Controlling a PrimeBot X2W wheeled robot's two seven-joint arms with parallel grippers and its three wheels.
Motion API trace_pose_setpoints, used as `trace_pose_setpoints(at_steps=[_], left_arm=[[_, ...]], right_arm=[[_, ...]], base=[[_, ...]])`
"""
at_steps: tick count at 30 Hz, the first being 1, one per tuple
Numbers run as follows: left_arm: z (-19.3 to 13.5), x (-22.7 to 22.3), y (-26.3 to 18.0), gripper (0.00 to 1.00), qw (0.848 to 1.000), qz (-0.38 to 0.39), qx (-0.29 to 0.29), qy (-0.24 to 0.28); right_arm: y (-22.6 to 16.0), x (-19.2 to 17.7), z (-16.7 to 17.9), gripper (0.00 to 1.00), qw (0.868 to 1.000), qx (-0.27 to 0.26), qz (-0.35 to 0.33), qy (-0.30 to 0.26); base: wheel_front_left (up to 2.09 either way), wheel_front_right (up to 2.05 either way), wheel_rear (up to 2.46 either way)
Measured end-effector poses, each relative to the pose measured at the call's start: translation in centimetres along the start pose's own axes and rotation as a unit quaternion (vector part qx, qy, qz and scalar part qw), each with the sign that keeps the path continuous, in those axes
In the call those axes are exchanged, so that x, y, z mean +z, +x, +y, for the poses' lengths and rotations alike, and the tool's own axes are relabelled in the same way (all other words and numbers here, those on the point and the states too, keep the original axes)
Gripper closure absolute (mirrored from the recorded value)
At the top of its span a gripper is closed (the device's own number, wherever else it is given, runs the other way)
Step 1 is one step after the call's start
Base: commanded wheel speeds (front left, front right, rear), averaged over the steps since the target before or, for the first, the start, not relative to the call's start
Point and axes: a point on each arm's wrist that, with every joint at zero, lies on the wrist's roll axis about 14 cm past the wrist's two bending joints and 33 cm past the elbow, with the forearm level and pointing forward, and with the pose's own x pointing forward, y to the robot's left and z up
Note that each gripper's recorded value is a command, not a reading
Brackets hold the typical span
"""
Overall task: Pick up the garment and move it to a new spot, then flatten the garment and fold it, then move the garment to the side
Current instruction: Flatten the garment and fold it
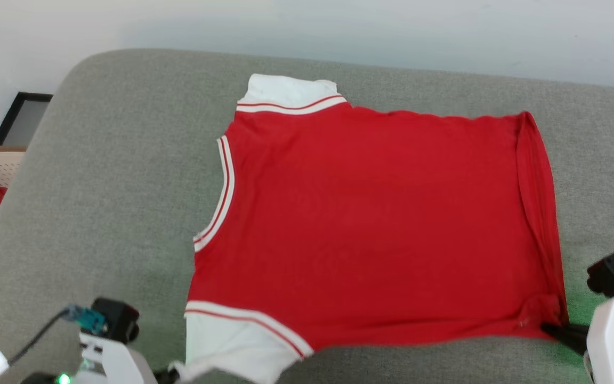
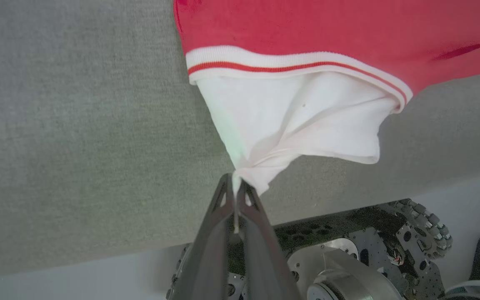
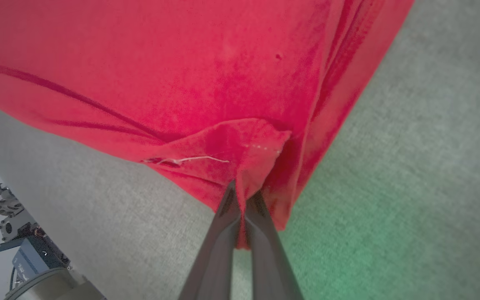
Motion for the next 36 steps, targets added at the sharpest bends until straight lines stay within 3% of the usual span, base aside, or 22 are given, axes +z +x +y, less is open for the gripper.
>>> trace_pose_setpoints(at_steps=[4,8,13,21,29,36], left_arm=[[-0.3,-0.9,-0.4,1.00,1.000,0.016,0.001,-0.003],[-0.4,0.3,-0.7,1.00,1.000,0.005,0.005,0.012],[0.1,5.9,-1.4,1.00,0.995,-0.064,0.022,0.068],[0.5,16.1,-1.3,1.00,0.971,-0.163,0.036,0.171],[0.2,22.3,3.0,1.00,0.962,-0.171,0.024,0.211],[0.0,21.9,9.0,1.00,0.973,-0.110,0.006,0.204]], right_arm=[[-0.5,-1.6,0.8,1.00,1.000,0.015,0.023,0.014],[-1.1,-0.8,0.4,1.00,1.000,0.009,0.001,0.019],[-1.8,1.6,-0.9,1.00,0.998,-0.018,-0.051,0.015],[-1.8,6.9,-2.4,1.00,0.991,-0.059,-0.120,-0.006],[0.0,10.2,-3.6,1.00,0.986,-0.087,-0.138,-0.014],[2.9,10.4,-4.3,1.00,0.989,-0.092,-0.117,-0.011]], base=[[0.00,0.00,0.00],[0.00,0.00,0.00],[0.00,0.00,0.00],[0.00,0.00,0.00],[0.00,0.00,0.00],[0.00,0.00,0.00]])
